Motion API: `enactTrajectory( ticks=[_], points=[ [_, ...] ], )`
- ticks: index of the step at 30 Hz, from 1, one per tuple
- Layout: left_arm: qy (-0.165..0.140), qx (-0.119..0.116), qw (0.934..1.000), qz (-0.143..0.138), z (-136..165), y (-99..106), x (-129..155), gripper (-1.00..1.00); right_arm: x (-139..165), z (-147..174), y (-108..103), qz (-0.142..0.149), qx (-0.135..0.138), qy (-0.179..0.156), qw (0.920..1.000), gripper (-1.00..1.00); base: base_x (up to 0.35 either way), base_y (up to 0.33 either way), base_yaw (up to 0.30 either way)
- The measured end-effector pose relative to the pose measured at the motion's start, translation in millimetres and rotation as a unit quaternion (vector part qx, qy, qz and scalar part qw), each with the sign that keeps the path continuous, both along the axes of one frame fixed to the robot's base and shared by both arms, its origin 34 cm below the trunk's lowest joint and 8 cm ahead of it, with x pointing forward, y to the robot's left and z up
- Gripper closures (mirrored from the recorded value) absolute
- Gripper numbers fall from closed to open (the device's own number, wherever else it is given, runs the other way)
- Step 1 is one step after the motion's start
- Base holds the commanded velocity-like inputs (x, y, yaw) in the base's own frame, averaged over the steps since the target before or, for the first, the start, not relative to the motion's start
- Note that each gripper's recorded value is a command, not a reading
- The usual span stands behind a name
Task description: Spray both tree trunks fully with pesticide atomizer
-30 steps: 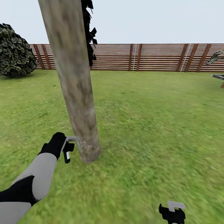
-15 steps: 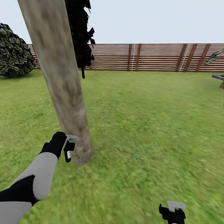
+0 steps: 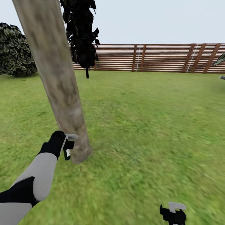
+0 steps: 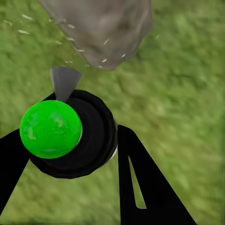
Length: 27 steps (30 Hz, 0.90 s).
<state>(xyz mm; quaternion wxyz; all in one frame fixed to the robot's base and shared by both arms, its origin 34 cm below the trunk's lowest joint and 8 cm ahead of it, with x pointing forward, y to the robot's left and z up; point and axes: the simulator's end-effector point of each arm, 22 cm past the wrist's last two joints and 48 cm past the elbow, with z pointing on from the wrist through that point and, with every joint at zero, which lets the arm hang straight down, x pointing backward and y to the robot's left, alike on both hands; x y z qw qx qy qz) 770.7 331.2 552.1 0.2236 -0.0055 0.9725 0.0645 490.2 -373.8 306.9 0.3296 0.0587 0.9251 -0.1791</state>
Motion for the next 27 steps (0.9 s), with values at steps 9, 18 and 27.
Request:
enactTrajectory(
  ticks=[9,18,27],
  points=[
    [0.001,-0.001,1.0000,-0.001,-1.4,-2.1,-1.2,1.00,0.1,0.2,0.0,0.000,0.000,0.000,1.0000,-1.00,0.132,-0.267,0.233],
    [0.003,-0.003,1.0000,-0.007,-3.6,-9.5,-1.3,1.00,0.2,0.1,-0.1,0.000,0.000,0.000,1.0000,-1.00,0.104,-0.261,0.006],
    [0.001,0.000,1.0000,-0.006,-2.2,-7.8,-0.5,1.00,0.2,0.1,-0.1,0.000,0.000,0.000,1.0000,-1.00,-0.048,-0.276,0.013]
  ],
)
